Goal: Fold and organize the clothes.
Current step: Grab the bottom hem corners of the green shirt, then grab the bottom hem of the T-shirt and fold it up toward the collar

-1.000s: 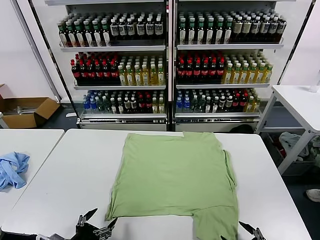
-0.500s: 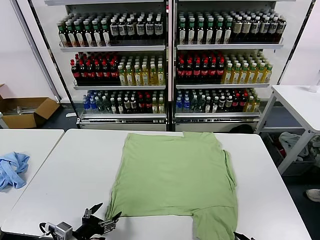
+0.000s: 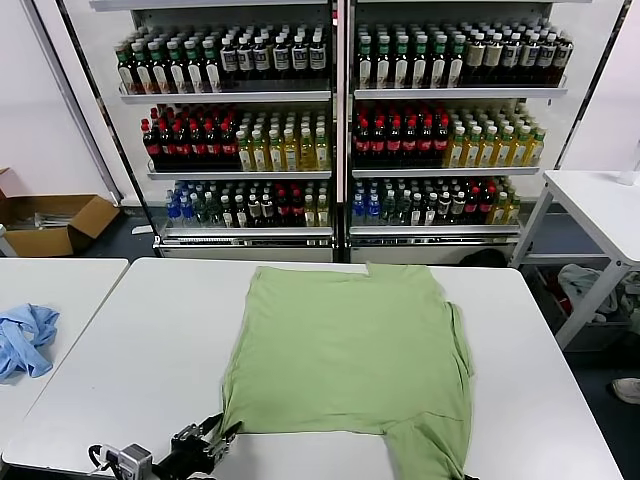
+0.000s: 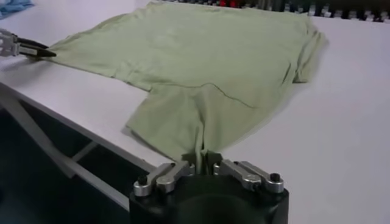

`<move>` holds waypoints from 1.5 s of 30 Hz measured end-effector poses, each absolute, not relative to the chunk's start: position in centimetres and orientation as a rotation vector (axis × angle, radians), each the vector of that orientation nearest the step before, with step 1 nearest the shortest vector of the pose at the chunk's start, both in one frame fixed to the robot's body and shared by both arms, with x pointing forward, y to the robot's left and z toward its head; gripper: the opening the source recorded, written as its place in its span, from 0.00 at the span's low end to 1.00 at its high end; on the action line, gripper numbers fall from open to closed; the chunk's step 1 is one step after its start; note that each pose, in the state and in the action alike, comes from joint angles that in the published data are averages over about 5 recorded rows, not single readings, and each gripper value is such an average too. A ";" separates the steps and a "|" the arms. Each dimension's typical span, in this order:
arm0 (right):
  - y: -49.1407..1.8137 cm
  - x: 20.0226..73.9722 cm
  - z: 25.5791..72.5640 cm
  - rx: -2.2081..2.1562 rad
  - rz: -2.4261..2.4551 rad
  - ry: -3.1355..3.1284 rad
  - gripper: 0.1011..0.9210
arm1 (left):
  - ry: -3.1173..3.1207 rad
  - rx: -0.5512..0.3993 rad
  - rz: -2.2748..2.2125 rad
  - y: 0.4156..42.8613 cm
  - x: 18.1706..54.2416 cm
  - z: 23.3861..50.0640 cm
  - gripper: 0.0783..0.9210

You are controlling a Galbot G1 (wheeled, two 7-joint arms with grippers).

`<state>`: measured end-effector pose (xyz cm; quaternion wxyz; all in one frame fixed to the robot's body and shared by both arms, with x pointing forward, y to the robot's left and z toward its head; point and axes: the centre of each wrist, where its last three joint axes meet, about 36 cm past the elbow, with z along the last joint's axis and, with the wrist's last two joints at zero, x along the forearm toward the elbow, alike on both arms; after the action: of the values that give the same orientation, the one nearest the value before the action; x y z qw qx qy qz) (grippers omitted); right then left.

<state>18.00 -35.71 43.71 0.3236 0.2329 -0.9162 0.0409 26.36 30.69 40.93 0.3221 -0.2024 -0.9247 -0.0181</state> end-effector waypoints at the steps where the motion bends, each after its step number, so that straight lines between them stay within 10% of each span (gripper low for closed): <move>1: -35.8 18.1 43.7 0.611 0.102 -2.410 0.01 | -2.428 -0.532 -0.045 30.7 26.4 40.9 0.21; 9: -36.1 18.1 44.1 0.638 0.021 -2.476 0.01 | -2.432 -0.531 -0.017 30.4 26.0 41.0 0.02; 27: -35.0 18.3 44.4 0.700 -0.369 -2.593 0.01 | -2.499 -0.508 0.011 30.6 24.9 44.9 0.01; 45: -35.1 28.9 39.9 0.617 -0.712 -2.785 0.01 | -2.620 -0.533 0.170 31.8 32.4 46.0 0.01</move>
<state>28.86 -35.08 39.91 0.1004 0.2089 -0.9425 -0.2408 32.44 31.77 45.96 0.2293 -0.1937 -0.9519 0.0617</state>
